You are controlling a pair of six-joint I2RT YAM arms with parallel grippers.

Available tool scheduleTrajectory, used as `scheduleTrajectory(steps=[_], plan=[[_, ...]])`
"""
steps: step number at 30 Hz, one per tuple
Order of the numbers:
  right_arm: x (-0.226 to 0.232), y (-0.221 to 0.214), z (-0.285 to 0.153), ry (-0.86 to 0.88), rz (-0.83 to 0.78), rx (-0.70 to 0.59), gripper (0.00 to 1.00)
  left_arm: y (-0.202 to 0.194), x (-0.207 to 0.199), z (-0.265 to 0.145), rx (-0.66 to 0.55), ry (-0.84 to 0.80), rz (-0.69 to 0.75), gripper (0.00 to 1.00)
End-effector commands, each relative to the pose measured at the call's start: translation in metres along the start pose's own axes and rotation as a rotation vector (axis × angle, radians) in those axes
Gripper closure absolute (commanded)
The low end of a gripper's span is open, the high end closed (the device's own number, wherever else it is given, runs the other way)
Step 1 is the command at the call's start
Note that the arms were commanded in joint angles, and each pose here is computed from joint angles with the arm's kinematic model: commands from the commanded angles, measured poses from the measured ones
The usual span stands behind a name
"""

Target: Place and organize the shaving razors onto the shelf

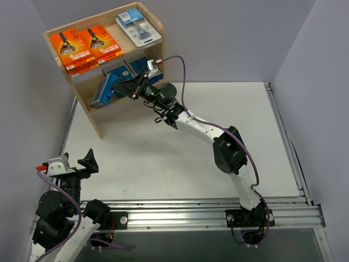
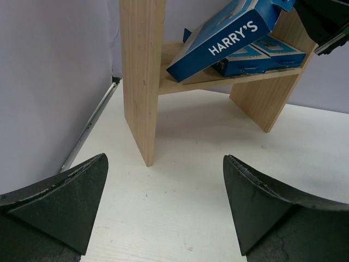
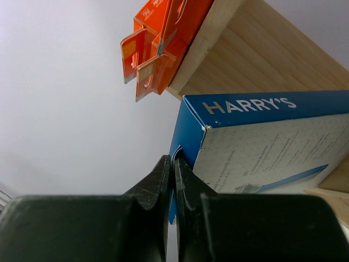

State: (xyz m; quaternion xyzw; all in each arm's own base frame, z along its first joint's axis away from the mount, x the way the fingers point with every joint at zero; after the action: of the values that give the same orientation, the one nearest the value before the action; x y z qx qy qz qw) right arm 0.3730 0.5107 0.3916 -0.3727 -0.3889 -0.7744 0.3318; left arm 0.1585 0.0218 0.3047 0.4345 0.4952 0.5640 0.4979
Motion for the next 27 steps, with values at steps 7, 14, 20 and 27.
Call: scheduleTrajectory(steps=[7,14,20,27], plan=[[0.032,0.032,0.000,0.127,-0.027,-0.086,1.00,0.017,0.007,-0.008,-0.086,0.001,-0.044,0.05],[0.022,0.029,-0.004,0.107,-0.010,-0.090,1.00,0.016,0.006,-0.008,-0.084,-0.002,-0.037,0.05],[0.014,0.017,-0.005,0.082,-0.004,-0.072,1.00,0.016,0.005,-0.008,-0.086,-0.005,-0.036,0.05],[0.003,0.005,-0.004,0.029,-0.017,-0.088,1.00,0.017,0.005,-0.009,-0.091,-0.008,-0.039,0.05]])
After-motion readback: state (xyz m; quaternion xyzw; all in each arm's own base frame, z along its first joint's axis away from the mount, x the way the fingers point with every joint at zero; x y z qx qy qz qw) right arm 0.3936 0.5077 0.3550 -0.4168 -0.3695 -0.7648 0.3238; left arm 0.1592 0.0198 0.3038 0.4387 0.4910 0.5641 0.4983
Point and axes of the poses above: each gripper's point midway between its finger pads, its own z axis out along the fingers, its own x axis along the line the jaws close on, y = z × x, the point moved 1 cm from there along -z, back along the fingers, and after that the axes turned 8 degrees about z, right-handed, at the moved point
